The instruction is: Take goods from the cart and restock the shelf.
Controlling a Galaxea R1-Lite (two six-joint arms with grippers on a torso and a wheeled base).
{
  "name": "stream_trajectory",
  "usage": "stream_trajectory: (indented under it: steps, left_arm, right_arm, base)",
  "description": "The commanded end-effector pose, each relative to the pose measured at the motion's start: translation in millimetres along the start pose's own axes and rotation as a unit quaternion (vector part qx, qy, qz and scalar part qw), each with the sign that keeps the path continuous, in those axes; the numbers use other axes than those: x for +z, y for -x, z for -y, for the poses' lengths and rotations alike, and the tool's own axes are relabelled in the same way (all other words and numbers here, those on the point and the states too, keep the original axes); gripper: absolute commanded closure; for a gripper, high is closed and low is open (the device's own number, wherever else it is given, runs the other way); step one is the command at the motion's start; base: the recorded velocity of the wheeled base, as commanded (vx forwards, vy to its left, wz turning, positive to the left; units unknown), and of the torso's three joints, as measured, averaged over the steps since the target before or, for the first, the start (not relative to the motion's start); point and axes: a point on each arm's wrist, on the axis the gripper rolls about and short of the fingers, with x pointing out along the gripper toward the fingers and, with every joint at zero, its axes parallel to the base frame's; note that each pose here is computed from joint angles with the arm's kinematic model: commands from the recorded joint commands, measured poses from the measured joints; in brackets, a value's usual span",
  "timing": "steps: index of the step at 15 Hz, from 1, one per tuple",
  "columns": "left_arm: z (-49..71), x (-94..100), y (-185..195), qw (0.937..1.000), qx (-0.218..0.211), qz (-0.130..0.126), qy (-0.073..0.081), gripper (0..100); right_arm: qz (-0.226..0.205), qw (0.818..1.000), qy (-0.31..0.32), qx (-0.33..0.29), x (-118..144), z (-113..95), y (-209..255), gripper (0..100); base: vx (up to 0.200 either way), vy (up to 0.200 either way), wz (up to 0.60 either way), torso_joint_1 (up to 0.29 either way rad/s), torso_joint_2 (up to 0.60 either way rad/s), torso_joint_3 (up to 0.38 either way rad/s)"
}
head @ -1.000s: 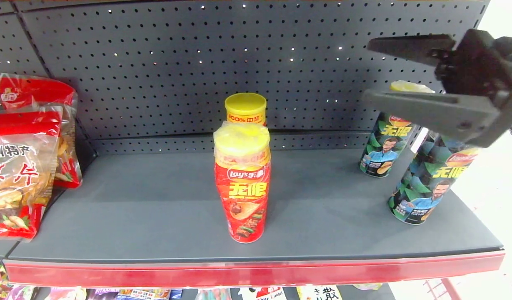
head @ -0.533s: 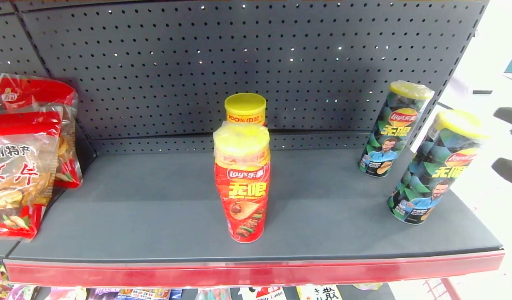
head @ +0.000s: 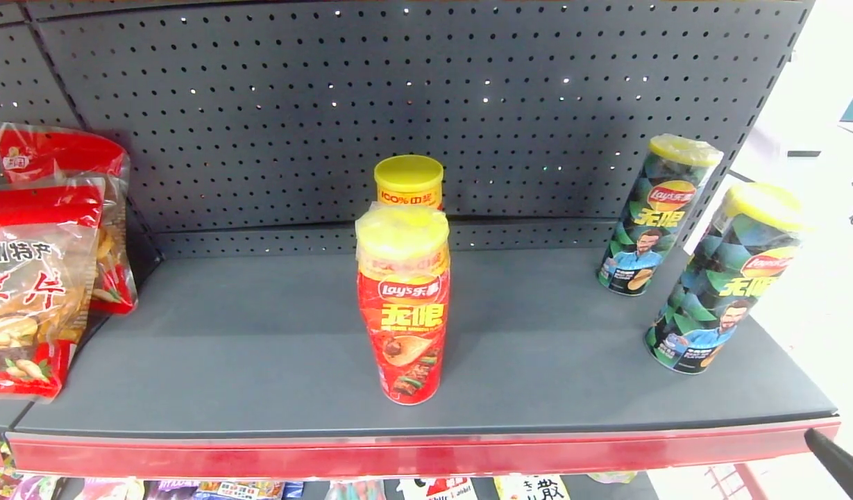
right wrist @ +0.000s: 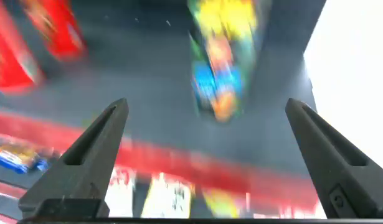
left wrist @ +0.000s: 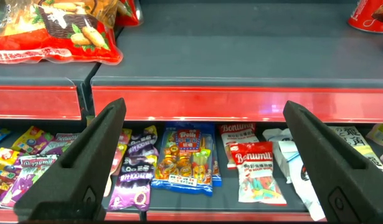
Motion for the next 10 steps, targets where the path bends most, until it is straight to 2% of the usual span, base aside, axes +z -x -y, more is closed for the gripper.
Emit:
stream_trajectory:
  steps: [1, 3, 5, 8, 10]
  left_arm:
    - [0.0, 0.0, 0, 1.0, 0.0, -0.001, 0.0, 0]
    - [0.0, 0.0, 0, 1.0, 0.0, -0.001, 0.0, 0]
    - [0.0, 0.1, 0, 1.0, 0.0, 0.0, 0.0, 0]
    - [0.0, 0.0, 0, 1.0, 0.0, -0.001, 0.0, 0]
    - [0.0, 0.1, 0, 1.0, 0.0, 0.0, 0.0, 0]
  right_arm:
    - [0.009, 0.998, -0.039, -0.045, -21, 0, 28, 0]
    - [-0.017, 0.995, -0.057, -0.078, -35, -1, 38, 0]
    - [-0.028, 0.995, -0.056, -0.082, -50, -6, 49, 0]
    - [0.014, 0.996, -0.009, -0.089, -54, -9, 59, 0]
    - [0.002, 0.995, -0.014, -0.103, -60, -8, 60, 0]
  base:
    - [0.0, 0.0, 0.0, 0.0, 0.0, 0.0]
    - [0.0, 0.0, 0.0, 0.0, 0.0, 0.0]
    - [0.0, 0.0, 0.0, 0.0, 0.0, 0.0]
    - [0.0, 0.0, 0.0, 0.0, 0.0, 0.0]
    - [0.0, 0.0, 0.0, 0.0, 0.0, 0.0]
